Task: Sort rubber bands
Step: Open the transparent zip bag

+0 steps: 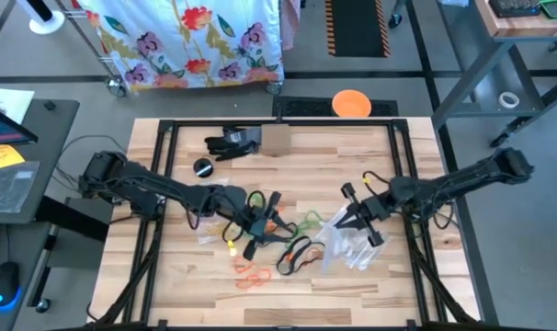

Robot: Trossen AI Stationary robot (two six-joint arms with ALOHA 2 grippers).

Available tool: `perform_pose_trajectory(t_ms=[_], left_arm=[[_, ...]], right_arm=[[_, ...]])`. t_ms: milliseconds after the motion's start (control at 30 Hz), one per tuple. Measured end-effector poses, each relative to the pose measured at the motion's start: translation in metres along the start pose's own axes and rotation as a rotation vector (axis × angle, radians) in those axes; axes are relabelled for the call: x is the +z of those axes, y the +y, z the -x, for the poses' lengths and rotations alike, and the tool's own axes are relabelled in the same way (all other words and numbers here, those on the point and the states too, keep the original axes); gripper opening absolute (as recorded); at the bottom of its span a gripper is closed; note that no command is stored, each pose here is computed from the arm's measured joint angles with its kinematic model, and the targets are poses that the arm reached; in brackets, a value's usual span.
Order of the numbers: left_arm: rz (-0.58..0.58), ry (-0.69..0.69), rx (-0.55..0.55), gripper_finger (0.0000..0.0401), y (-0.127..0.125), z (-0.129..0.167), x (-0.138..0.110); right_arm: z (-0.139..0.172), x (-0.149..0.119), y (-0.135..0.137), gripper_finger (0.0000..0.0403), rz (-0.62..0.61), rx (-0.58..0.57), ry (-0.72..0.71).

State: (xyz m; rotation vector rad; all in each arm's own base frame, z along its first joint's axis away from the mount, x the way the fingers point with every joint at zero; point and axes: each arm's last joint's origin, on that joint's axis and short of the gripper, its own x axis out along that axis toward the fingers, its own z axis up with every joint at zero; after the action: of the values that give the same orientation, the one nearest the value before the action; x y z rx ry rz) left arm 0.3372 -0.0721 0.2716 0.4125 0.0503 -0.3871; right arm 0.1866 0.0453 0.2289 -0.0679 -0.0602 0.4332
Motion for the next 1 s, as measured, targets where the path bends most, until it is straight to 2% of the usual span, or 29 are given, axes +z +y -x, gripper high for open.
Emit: perform_pose_trajectory(t_ms=[133, 300, 400, 700, 1000], left_arm=[[-0.007, 0.008, 0.117, 0.0109, -0.001, -0.011, -0.008], [-0.017, -0.027, 0.069, 0.0109, -0.005, -0.019, -0.014], [0.000, -0.029, 0.061, 0.0109, -0.005, -0.020, -0.015], [0.081, 0.007, 0.017, 0.0109, -0.010, -0.020, -0.019], [0.119, 0.018, -0.007, 0.0109, -0.018, -0.021, -0.017]], right_arm=[[-0.014, 0.006, -0.003, 0.0000, 0.024, 0.113, -0.023], [-0.034, 0.008, -0.004, 0.0000, 0.014, 0.269, -0.001], [-0.046, 0.011, -0.006, 0.0000, 0.041, 0.324, -0.005], [-0.072, 0.026, -0.013, 0.0000, 0.125, 0.330, -0.048], [-0.073, 0.040, -0.007, 0.0000, 0.208, 0.338, -0.180]])
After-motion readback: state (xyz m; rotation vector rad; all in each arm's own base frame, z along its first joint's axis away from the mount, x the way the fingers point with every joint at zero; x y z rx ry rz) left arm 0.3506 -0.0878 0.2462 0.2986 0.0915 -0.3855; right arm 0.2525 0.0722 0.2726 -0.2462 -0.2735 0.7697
